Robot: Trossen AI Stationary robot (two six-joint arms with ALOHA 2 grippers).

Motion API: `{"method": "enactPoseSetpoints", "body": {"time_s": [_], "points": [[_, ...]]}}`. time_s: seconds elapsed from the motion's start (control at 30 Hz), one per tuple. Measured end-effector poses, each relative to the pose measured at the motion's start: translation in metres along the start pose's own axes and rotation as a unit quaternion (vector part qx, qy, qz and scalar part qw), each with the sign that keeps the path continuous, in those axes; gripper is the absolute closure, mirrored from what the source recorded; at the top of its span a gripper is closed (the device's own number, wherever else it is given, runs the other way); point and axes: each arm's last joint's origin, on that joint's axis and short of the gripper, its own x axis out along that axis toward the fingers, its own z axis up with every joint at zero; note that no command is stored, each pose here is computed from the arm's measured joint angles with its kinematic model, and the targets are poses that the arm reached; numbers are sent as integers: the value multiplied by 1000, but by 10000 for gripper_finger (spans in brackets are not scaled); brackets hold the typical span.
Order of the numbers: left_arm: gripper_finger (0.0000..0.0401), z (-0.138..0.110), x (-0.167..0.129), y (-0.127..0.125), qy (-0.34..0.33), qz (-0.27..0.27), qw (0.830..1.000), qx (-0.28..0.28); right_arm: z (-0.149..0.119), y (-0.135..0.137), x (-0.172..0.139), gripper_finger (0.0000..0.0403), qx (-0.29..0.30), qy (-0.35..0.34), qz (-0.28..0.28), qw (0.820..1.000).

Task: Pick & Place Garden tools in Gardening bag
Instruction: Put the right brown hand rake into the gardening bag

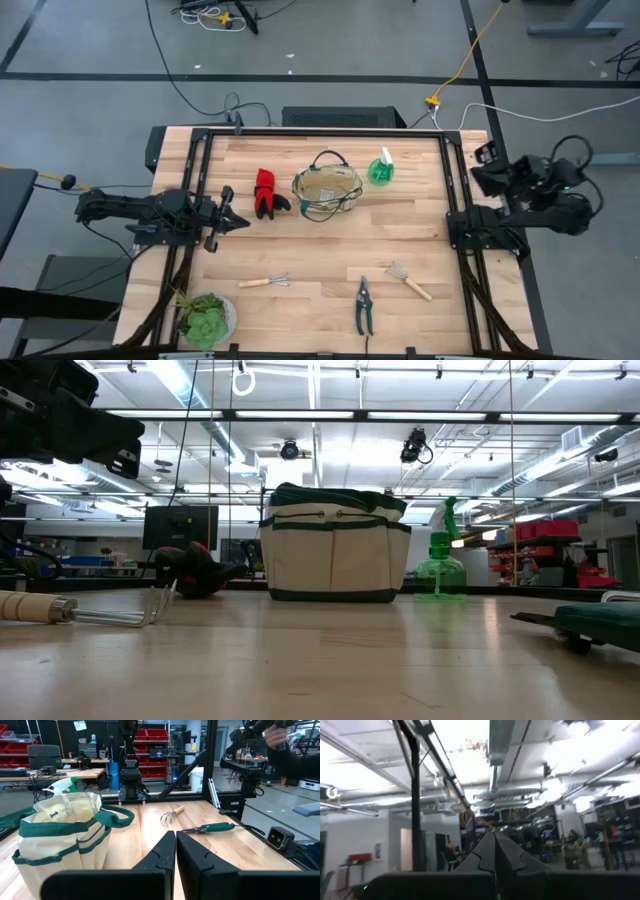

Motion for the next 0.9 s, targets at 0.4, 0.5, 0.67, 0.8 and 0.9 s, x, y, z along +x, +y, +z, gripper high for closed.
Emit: {"method": "enactPoseSetpoints", "body": {"time_s": [0.4, 0.5, 0.67, 0.8, 0.9], "points": [[380, 0, 0, 0, 0, 0, 1000, 0, 54, 5, -13, 401, -14, -53, -5, 998], [380, 0, 0, 0, 0, 0, 1000, 0, 57, 5, -15, 401, -14, -53, -5, 998], [380, 0, 0, 0, 0, 0, 1000, 0, 62, 5, -16, 401, -10, -50, -21, 998], [380, 0, 0, 0, 0, 0, 1000, 0, 69, 5, -12, 401, -1, -45, -28, 999], [380, 0, 0, 0, 0, 0, 1000, 0, 74, 5, -3, 401, 0, -20, -30, 999]]}}
